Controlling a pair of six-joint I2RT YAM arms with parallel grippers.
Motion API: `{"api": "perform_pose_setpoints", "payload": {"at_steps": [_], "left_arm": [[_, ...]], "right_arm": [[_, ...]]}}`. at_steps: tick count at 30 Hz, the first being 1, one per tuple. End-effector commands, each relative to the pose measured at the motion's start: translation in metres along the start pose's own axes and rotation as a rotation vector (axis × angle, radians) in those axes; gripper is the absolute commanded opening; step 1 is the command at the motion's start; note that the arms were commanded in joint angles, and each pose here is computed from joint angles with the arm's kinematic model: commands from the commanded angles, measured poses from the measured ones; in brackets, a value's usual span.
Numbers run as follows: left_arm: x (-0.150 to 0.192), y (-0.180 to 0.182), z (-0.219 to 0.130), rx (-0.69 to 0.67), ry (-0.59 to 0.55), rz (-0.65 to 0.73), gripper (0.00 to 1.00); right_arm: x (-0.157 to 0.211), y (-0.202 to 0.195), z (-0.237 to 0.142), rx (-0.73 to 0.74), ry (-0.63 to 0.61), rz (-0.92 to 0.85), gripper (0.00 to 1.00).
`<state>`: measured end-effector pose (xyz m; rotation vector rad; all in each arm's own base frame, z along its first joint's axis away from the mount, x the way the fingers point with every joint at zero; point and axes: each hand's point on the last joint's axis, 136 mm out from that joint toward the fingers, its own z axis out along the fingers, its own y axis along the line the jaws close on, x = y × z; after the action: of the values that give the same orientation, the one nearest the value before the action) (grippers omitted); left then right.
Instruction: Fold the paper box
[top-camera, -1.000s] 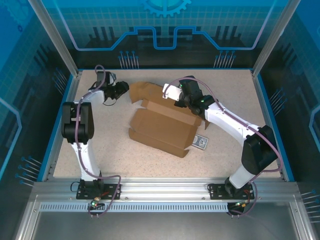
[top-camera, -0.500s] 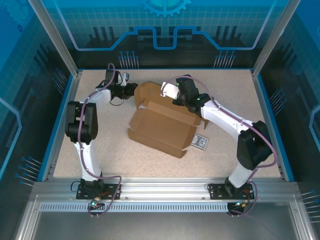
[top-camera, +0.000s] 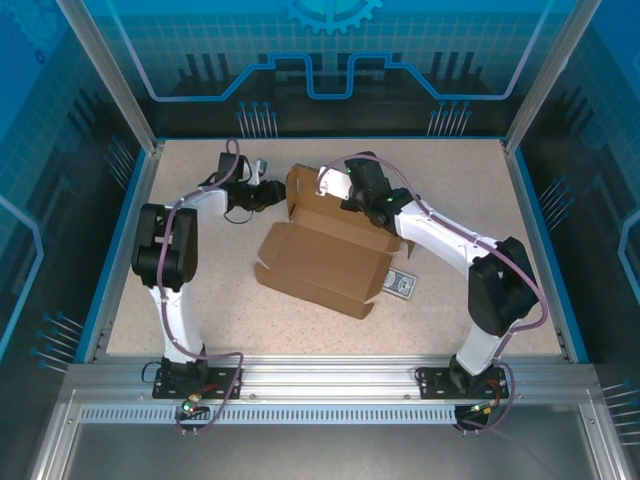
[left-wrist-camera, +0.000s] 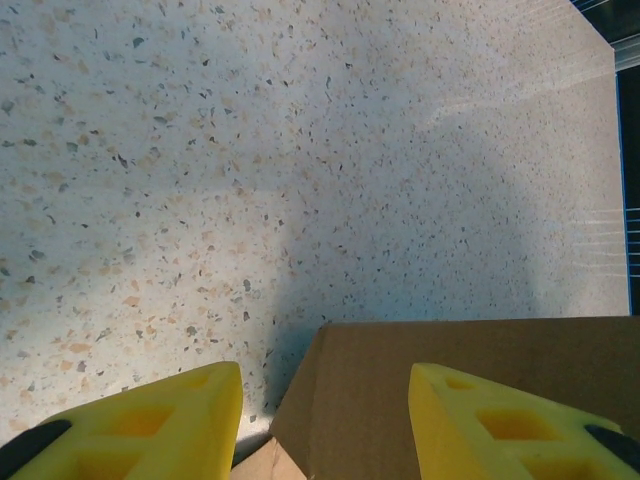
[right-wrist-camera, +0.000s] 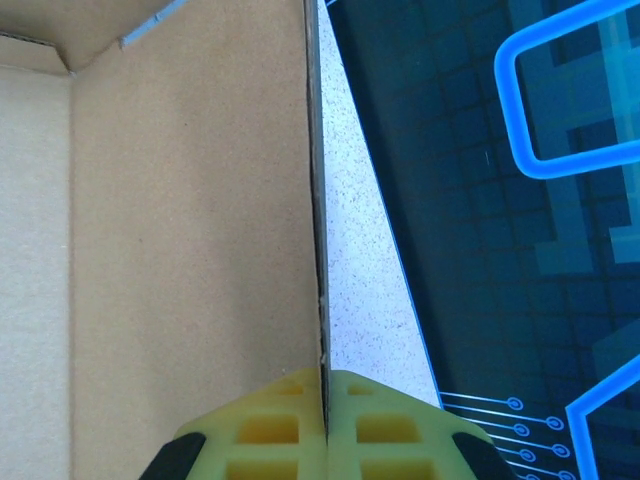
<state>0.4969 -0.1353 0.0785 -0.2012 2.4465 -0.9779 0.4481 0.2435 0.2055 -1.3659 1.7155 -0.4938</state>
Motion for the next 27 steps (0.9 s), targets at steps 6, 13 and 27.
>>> {"api": "perform_pose_setpoints", "payload": {"at_steps": [6, 13, 27], "left_arm": [[0.0, -0.017, -0.007, 0.041, -0.034, 0.118, 0.5], [0.002, -0.012, -0.009, 0.014, -0.035, 0.164, 0.54], [0.008, -0.014, -0.023, -0.006, -0.057, 0.224, 0.61]], "right_arm": [[-0.008, 0.007, 0.017, 0.05, 0.007, -0.108, 0.0], [-0.014, 0.007, 0.02, 0.083, -0.01, -0.156, 0.0], [-0.019, 0.004, 0.023, 0.098, -0.019, -0.196, 0.0]]}}
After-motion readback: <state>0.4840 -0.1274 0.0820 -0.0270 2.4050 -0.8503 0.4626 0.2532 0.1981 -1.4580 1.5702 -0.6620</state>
